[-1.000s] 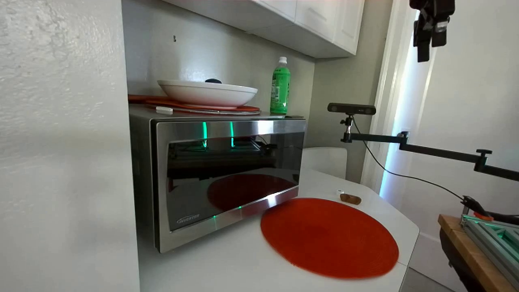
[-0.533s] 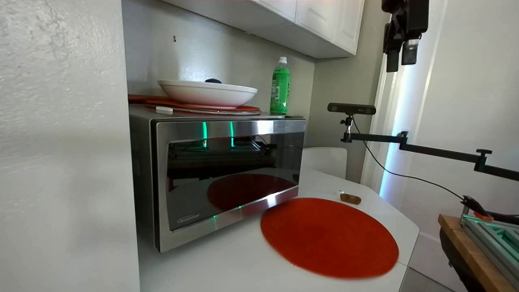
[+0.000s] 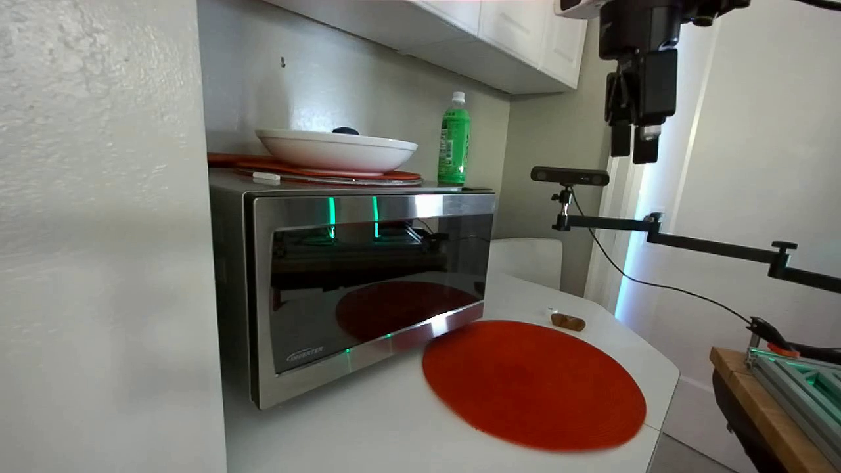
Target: Move the red placemat to the left.
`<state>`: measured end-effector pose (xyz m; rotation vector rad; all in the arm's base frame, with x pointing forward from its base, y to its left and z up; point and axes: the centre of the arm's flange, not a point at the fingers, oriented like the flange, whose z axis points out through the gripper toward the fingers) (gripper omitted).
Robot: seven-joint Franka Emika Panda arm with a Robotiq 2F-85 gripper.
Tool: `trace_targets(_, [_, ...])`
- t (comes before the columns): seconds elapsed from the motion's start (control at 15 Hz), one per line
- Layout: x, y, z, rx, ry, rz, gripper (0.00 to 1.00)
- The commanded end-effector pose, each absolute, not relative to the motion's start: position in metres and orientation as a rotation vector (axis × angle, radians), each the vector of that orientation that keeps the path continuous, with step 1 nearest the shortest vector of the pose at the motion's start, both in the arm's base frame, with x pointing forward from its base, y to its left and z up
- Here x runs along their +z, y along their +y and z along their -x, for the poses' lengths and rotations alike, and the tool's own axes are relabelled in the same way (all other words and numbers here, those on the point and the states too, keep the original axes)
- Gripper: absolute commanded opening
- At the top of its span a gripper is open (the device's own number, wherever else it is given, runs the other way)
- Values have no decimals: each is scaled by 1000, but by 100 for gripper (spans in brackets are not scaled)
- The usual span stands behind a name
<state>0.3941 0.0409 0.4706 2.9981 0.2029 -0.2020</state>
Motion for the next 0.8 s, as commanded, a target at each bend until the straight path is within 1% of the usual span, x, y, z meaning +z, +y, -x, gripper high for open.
trace_targets(0.0, [449, 47, -394, -167, 201, -2958, 100])
trace_targets(0.47, [449, 49, -397, -191, 196, -2959, 100])
trace_targets(0.73, [397, 72, -415, -225, 106, -2892, 100])
